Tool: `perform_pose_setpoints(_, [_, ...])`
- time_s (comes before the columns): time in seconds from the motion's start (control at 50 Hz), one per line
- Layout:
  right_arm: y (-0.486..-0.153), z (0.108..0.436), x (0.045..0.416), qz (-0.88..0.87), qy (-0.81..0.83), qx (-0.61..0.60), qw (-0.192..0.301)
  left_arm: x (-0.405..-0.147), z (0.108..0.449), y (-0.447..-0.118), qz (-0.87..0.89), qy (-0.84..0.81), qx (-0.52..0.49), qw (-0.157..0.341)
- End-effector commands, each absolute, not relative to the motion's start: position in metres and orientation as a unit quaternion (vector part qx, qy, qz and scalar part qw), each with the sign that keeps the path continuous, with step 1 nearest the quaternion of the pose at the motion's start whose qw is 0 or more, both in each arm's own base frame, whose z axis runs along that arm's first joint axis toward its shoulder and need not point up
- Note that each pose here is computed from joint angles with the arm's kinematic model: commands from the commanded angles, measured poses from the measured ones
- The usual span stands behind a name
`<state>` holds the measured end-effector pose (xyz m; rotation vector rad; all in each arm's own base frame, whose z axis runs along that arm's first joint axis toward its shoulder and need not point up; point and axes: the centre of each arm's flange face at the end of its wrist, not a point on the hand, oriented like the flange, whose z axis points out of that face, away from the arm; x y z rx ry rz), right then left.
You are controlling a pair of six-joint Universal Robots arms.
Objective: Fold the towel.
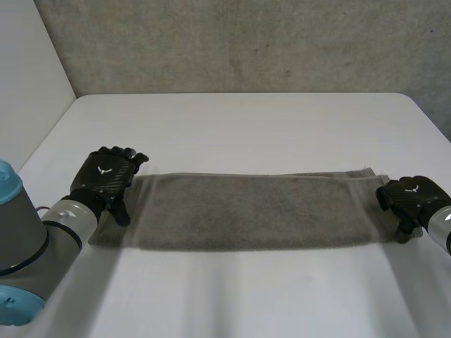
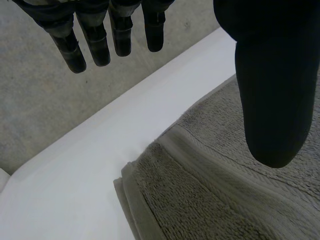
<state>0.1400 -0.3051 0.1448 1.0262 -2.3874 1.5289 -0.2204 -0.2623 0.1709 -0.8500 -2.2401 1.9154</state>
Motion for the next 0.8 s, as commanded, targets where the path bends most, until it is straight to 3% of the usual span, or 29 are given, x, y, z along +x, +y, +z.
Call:
perform_pose_setpoints(0.02, [-0.311,0.138,0.135,0.498,-0.797,0.335,0.068,-0.222,0.172,-0.261,0.628,-0.726,-0.278,0.038])
perform_pose_setpoints(0.24, [-0.342,0.155,0.094,0.523,-0.786,0.287,0.165,-0.221,0.171,-0.26,0.627,-0.727,-0.278,0.038])
perform_pose_setpoints(0.32, [-0.353,0.168,0.062,0.512,-0.775,0.283,0.238,-0.22,0.173,-0.26,0.628,-0.726,-0.277,0.037])
perform_pose_setpoints(0.38, [-0.356,0.189,0.059,0.529,-0.751,0.291,0.268,-0.22,0.176,-0.26,0.633,-0.723,-0.276,0.036])
perform_pose_setpoints(0.46, [-0.358,0.207,0.072,0.555,-0.727,0.299,0.27,-0.221,0.183,-0.262,0.641,-0.716,-0.274,0.036])
perform_pose_setpoints(0.5, [-0.35,0.234,0.127,0.608,-0.68,0.337,0.234,-0.221,0.186,-0.262,0.647,-0.711,-0.273,0.036])
perform_pose_setpoints(0.56, [-0.343,0.246,0.152,0.631,-0.658,0.351,0.212,-0.223,0.195,-0.264,0.658,-0.702,-0.271,0.037])
perform_pose_setpoints(0.6, [-0.322,0.262,0.204,0.668,-0.618,0.382,0.161,-0.227,0.203,-0.265,0.668,-0.693,-0.269,0.043])
perform_pose_setpoints(0.62, [-0.322,0.262,0.205,0.668,-0.618,0.382,0.161,-0.227,0.203,-0.265,0.668,-0.693,-0.268,0.043])
perform_pose_setpoints(0.64, [-0.308,0.264,0.23,0.678,-0.598,0.405,0.133,-0.23,0.207,-0.265,0.672,-0.689,-0.267,0.048])
perform_pose_setpoints(0.66, [-0.288,0.265,0.26,0.686,-0.576,0.433,0.1,-0.232,0.209,-0.265,0.675,-0.686,-0.264,0.053])
perform_pose_setpoints(0.68, [-0.288,0.265,0.26,0.686,-0.576,0.433,0.099,-0.232,0.21,-0.265,0.676,-0.686,-0.264,0.053])
perform_pose_setpoints(0.72, [-0.24,0.249,0.32,0.682,-0.534,0.499,0.028,-0.233,0.212,-0.265,0.678,-0.685,-0.261,0.058])
perform_pose_setpoints(0.8, [-0.201,0.224,0.358,0.66,-0.512,0.549,-0.023,-0.238,0.213,-0.262,0.678,-0.686,-0.252,0.076])
